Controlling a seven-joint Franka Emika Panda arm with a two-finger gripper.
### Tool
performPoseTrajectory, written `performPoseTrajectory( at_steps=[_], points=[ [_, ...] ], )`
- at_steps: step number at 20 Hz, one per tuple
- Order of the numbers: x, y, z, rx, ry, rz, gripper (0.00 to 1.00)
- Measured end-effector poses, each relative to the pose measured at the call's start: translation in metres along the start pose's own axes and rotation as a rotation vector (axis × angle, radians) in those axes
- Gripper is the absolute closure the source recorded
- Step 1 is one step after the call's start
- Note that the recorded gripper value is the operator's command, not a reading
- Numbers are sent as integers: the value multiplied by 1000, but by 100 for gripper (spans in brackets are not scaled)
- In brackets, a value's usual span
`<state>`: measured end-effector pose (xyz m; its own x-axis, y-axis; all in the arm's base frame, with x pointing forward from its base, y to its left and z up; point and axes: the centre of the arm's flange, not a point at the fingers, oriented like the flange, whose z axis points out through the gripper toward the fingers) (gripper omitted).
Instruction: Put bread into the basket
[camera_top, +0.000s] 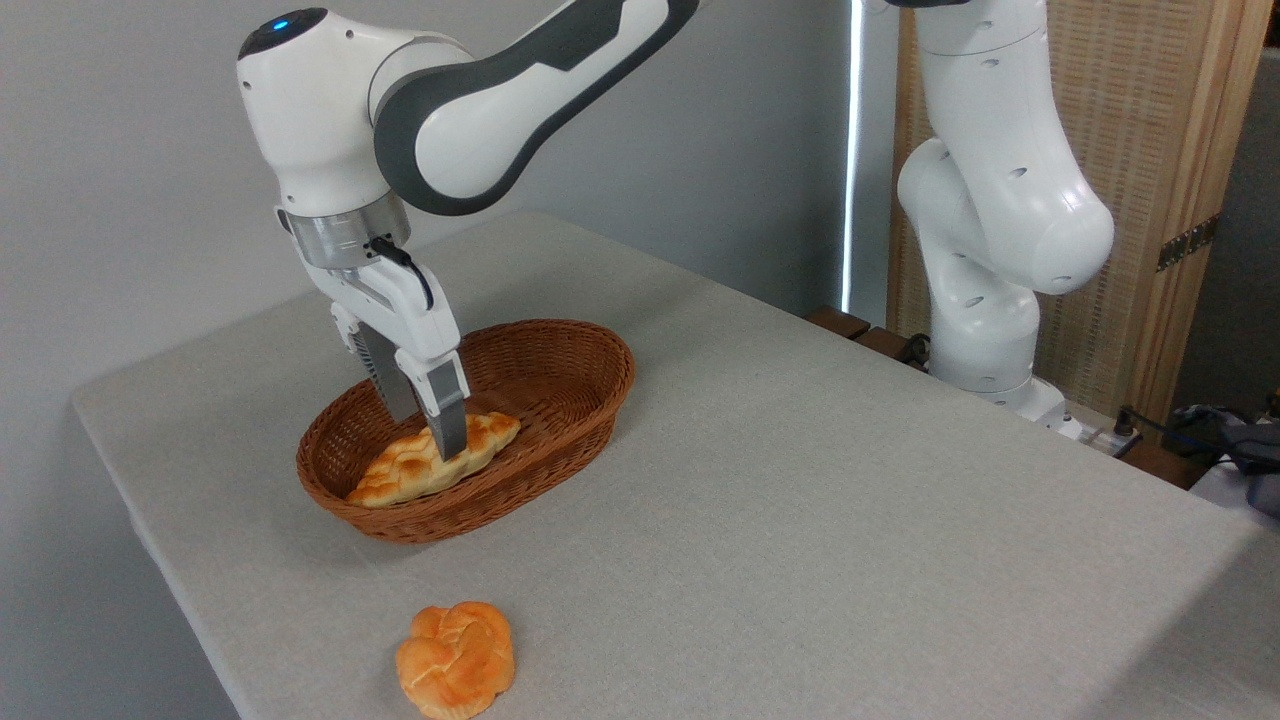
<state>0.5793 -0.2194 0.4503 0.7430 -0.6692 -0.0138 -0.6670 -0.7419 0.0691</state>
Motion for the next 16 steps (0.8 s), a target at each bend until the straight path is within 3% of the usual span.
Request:
performPoseTrajectory(
  at_steps=[3, 6, 9, 12, 14, 16],
  points=[
    [-6, 3, -12, -24, -58, 1, 0],
    [-17, -2, -48, -27, -72, -12, 0],
    [-42, -26, -99, 1, -21, -36, 0],
    [-84, -62, -145, 35, 41, 3, 0],
    [-115, -88, -167, 55, 69, -24, 0],
    [-128, -101, -174, 62, 79, -52, 0]
  ],
)
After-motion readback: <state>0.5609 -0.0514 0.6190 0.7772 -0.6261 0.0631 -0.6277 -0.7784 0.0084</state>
